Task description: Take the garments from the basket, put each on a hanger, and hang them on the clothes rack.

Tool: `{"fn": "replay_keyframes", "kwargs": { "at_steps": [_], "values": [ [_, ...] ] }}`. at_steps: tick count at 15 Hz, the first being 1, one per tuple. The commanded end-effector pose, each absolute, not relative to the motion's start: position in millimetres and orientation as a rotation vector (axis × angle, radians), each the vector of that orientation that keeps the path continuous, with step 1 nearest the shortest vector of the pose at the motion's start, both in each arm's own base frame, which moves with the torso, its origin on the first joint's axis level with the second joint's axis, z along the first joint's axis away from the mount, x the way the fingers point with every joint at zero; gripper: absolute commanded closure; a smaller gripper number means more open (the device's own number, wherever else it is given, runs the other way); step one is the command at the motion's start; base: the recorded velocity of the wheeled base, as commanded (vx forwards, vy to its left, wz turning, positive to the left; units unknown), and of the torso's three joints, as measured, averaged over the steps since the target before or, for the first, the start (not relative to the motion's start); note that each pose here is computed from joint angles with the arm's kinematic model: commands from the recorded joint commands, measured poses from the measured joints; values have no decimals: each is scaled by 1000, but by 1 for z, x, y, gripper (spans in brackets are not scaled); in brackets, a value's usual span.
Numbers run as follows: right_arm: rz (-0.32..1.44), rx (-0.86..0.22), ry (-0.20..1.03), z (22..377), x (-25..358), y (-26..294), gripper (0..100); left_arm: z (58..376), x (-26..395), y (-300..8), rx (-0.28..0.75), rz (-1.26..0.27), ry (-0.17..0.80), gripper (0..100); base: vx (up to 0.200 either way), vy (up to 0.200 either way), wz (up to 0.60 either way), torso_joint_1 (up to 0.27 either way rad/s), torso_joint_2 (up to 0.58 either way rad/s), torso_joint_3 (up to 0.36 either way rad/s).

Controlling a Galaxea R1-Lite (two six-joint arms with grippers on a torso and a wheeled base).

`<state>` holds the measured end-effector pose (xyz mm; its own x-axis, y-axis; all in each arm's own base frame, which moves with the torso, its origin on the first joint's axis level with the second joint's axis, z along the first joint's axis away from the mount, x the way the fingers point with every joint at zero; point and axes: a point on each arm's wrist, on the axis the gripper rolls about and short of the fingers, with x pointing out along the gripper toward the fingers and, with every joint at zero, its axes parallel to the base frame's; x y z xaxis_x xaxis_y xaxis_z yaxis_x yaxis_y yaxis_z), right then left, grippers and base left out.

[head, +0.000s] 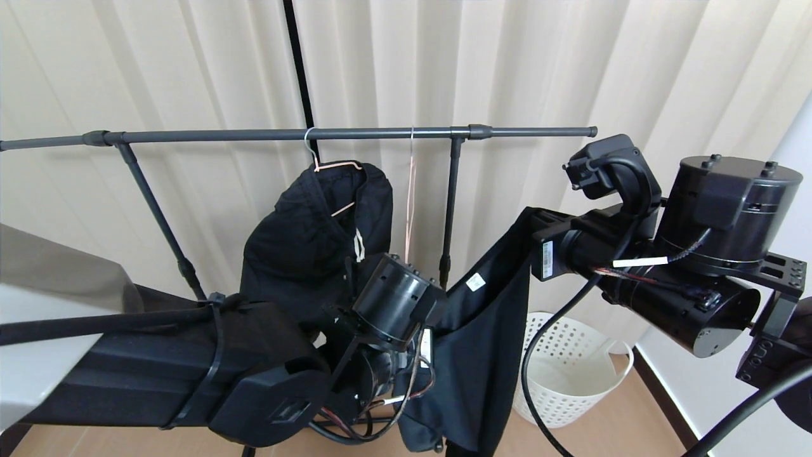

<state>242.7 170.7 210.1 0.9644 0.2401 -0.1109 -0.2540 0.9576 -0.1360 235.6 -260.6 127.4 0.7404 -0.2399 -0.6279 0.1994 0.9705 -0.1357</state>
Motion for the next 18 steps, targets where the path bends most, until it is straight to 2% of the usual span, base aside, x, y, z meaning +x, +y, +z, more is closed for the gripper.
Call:
{"fn": "replay_keyframes", "kwargs": {
  "at_steps": [1,5,9,16,18],
  "values": [
    [231,-158,105,207,248,168,100,145,230,-255,-89,-258,661,100,0,0,0,0,0,0],
    [218,-191,128,199,254,166,100,168,227,-242,-88,-271,604,100,0,0,0,0,0,0],
    [226,-293,154,191,247,161,100,185,241,-226,-47,-248,545,100,0,0,0,0,0,0],
    [311,-370,205,204,209,165,100,217,255,-215,-4,-229,511,100,0,0,0,0,0,0],
    [332,-401,253,206,201,165,100,222,258,-216,20,-252,488,100,0,0,0,0,0,0]
  ]
}}
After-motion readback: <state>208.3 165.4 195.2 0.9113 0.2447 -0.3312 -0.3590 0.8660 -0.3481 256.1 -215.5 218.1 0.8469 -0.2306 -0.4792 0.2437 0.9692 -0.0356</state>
